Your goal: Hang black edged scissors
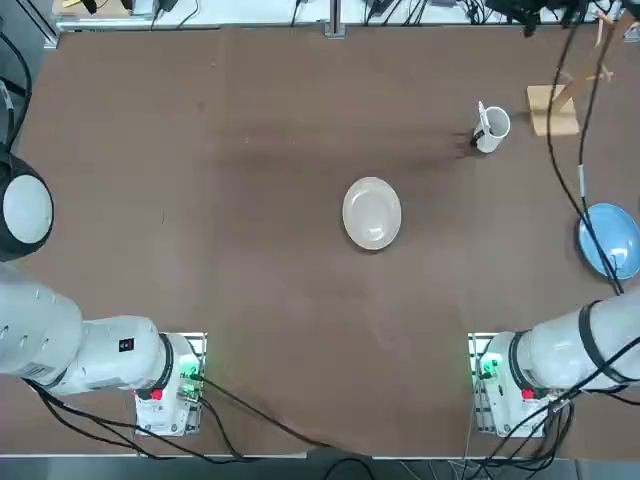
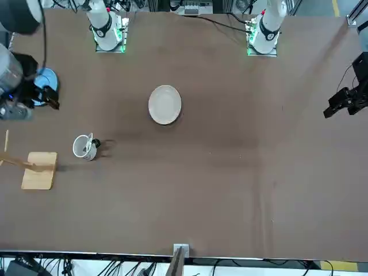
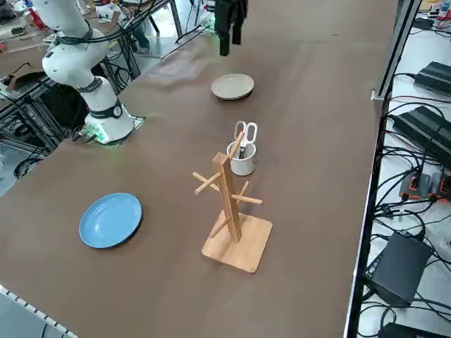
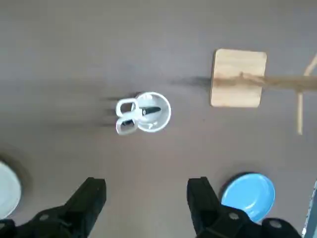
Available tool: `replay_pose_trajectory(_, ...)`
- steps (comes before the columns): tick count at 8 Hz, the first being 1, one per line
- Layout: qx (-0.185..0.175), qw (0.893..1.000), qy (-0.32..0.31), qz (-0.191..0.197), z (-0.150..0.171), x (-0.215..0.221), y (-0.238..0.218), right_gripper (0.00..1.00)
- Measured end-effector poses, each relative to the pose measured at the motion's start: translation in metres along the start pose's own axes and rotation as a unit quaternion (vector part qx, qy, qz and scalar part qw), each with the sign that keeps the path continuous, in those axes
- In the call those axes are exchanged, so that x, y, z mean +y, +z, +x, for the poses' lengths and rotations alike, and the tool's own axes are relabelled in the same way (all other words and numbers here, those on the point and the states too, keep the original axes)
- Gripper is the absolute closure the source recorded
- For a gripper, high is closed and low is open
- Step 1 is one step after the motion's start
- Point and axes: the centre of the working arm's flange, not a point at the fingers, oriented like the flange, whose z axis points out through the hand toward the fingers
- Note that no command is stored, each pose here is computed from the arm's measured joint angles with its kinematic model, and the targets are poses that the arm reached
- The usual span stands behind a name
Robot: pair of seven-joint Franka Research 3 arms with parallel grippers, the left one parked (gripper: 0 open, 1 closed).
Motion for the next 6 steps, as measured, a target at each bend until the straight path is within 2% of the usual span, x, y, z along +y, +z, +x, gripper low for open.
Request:
replay_pose_trajectory(2,0.001,1.0,-0.004,-0.03,0.025,-0.038,0.036,0.0)
replay_pose_trajectory(6,0.0,0.997,0.052,-0.055,0.058,-0.096,0.116,0.0)
